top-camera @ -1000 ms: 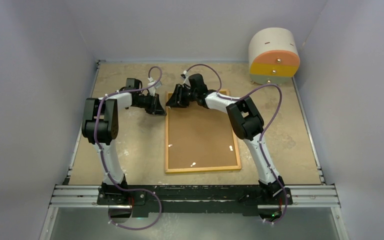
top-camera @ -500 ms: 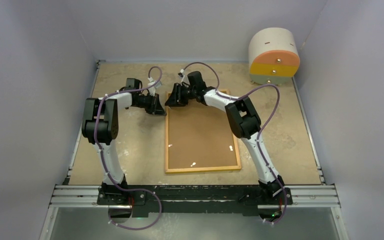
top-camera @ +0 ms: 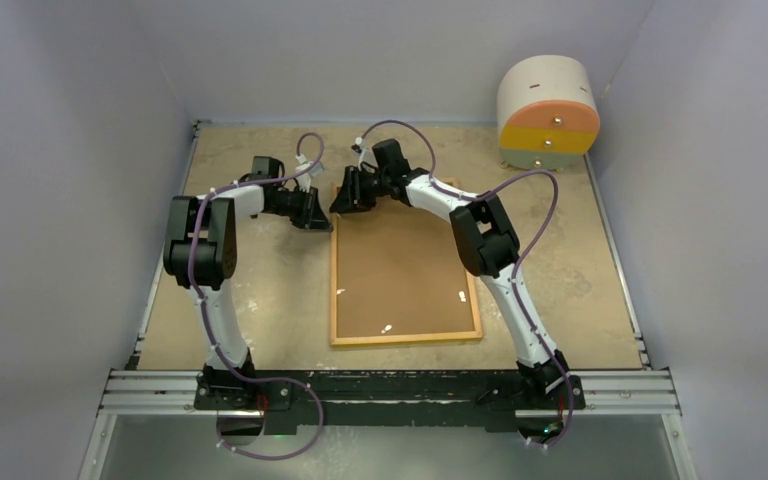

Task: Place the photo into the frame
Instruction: Install the photo frame at the center of the board.

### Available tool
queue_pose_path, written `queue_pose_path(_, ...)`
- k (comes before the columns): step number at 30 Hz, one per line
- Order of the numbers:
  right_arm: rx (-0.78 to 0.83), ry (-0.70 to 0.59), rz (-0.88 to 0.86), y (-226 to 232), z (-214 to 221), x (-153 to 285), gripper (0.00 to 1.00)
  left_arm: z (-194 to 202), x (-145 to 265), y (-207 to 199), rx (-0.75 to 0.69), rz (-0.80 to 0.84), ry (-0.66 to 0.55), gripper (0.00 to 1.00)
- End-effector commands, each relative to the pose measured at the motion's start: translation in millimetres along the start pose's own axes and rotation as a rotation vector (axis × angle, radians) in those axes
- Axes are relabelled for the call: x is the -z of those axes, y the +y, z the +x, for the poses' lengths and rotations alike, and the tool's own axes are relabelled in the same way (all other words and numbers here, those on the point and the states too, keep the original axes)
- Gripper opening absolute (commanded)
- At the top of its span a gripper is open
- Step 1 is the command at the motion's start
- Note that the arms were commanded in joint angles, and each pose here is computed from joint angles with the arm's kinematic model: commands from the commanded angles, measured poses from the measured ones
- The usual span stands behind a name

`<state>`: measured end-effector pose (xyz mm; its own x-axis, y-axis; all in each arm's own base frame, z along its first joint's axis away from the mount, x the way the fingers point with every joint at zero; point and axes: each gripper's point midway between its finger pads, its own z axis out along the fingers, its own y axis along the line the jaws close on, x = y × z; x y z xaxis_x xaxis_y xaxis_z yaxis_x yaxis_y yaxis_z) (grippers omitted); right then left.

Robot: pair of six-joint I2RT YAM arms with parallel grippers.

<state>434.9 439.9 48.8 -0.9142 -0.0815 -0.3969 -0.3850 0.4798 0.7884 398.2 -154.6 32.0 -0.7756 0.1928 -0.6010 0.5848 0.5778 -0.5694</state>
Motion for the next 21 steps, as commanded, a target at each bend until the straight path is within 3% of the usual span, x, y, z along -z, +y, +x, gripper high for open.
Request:
queue_pose_path(1, -0.037, 0.163, -0.045, 11.6, 48.3, -11.1, 0.41, 34.1, -8.4, 8.4, 0.050, -0.065, 0.103, 0.00)
queue_pose_path(15, 0.005, 0.255, -0.148, 34.1, 62.5, -18.6, 0.43, 31.7, -3.0, 7.1, 0.034, -0.078, 0.110, 0.00)
queue_pose_path(18, 0.042, 0.226, -0.148, 43.7, 49.4, -13.3, 0.47, 29.1, 0.7, 5.3, 0.029, -0.080, 0.107, 0.00)
queue_pose_path(21, 0.097, 0.090, -0.096, 57.8, 4.1, 4.5, 0.56, 21.5, 10.6, 4.8, 0.023, -0.088, 0.094, 0.00)
